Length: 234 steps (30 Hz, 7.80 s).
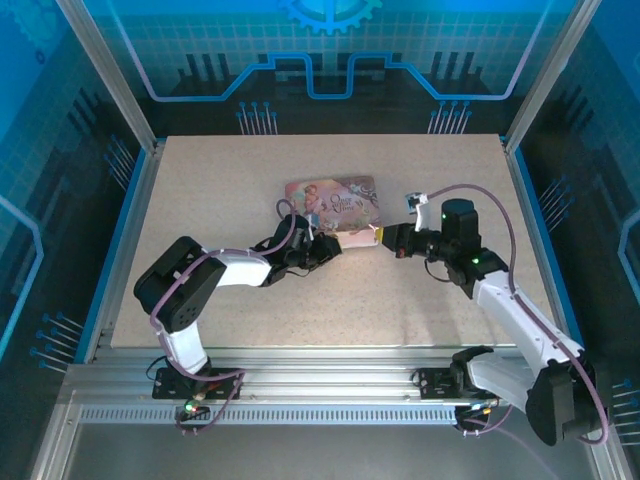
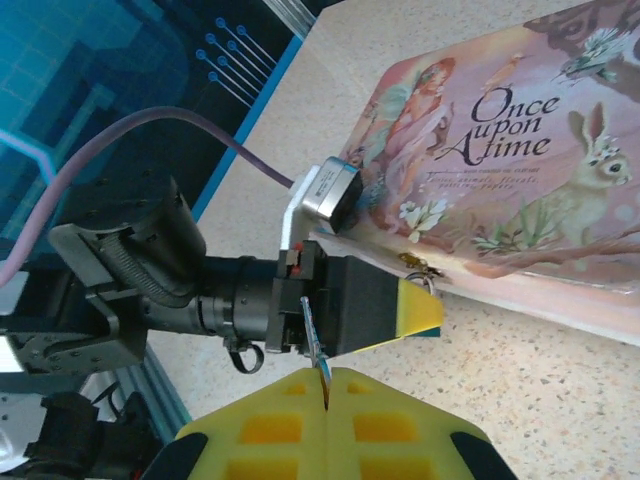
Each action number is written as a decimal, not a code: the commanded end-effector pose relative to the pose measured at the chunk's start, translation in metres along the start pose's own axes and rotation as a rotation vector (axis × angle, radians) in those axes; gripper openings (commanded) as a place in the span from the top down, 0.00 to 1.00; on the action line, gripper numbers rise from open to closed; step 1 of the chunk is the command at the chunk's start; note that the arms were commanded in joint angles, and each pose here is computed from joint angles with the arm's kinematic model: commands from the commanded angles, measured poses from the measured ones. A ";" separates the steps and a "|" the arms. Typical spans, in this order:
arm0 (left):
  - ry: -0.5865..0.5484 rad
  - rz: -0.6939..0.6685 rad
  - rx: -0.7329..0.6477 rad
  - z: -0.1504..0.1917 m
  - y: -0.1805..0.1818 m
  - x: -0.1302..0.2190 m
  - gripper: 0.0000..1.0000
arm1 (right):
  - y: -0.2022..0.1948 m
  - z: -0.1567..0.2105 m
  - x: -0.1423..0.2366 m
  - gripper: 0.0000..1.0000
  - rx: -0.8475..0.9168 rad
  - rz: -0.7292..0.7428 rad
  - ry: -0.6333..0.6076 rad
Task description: Unlock the padlock with the key
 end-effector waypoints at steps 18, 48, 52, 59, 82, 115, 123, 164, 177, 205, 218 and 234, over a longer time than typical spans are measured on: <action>-0.001 0.113 0.025 -0.004 -0.024 -0.004 0.85 | -0.021 0.039 -0.019 1.00 -0.290 -0.091 -0.082; -0.024 0.162 0.042 -0.007 -0.025 -0.005 0.85 | -0.053 0.042 -0.053 1.00 -0.531 -0.100 -0.040; -0.025 0.163 0.043 -0.007 -0.025 -0.005 0.85 | -0.056 0.060 -0.064 1.00 -0.561 -0.099 -0.025; -0.024 0.165 0.045 -0.008 -0.025 -0.005 0.85 | -0.053 0.075 -0.084 1.00 -0.596 -0.122 -0.026; -0.020 0.175 0.055 -0.007 -0.024 -0.006 0.85 | -0.057 0.092 -0.107 1.00 -0.682 -0.130 -0.049; 0.010 0.224 0.073 -0.003 -0.026 -0.006 0.90 | -0.057 0.087 -0.119 1.00 -0.884 -0.163 -0.187; 0.021 0.238 0.074 -0.002 -0.028 -0.004 0.93 | -0.061 0.090 -0.129 1.00 -0.986 -0.166 -0.210; 0.088 0.278 0.044 0.007 -0.037 0.004 1.00 | -0.072 0.045 -0.170 0.99 -1.052 -0.292 -0.200; 0.093 0.269 0.051 0.009 -0.032 0.004 1.00 | -0.072 0.047 -0.172 0.95 -1.040 -0.282 -0.171; 0.023 0.134 0.048 -0.013 -0.025 0.020 0.96 | -0.060 0.084 -0.079 0.73 -0.590 0.141 0.201; 0.041 0.152 0.051 -0.013 -0.032 0.023 0.94 | -0.021 0.070 -0.082 0.63 -0.122 0.293 0.331; 0.047 0.148 0.050 -0.013 -0.035 0.026 0.93 | -0.003 0.060 -0.110 0.62 0.077 0.217 0.292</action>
Point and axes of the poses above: each hand's point on the last joint's axis, 136 mm out from that joint toward the fingers, its own x axis back along the fingers, its own y axis along the line the jaws close on, z = x × y, the point moved 8 cm from there along x, back along the fingers, and after that the axes turned 7 degrees about x, right-handed, at the moved point
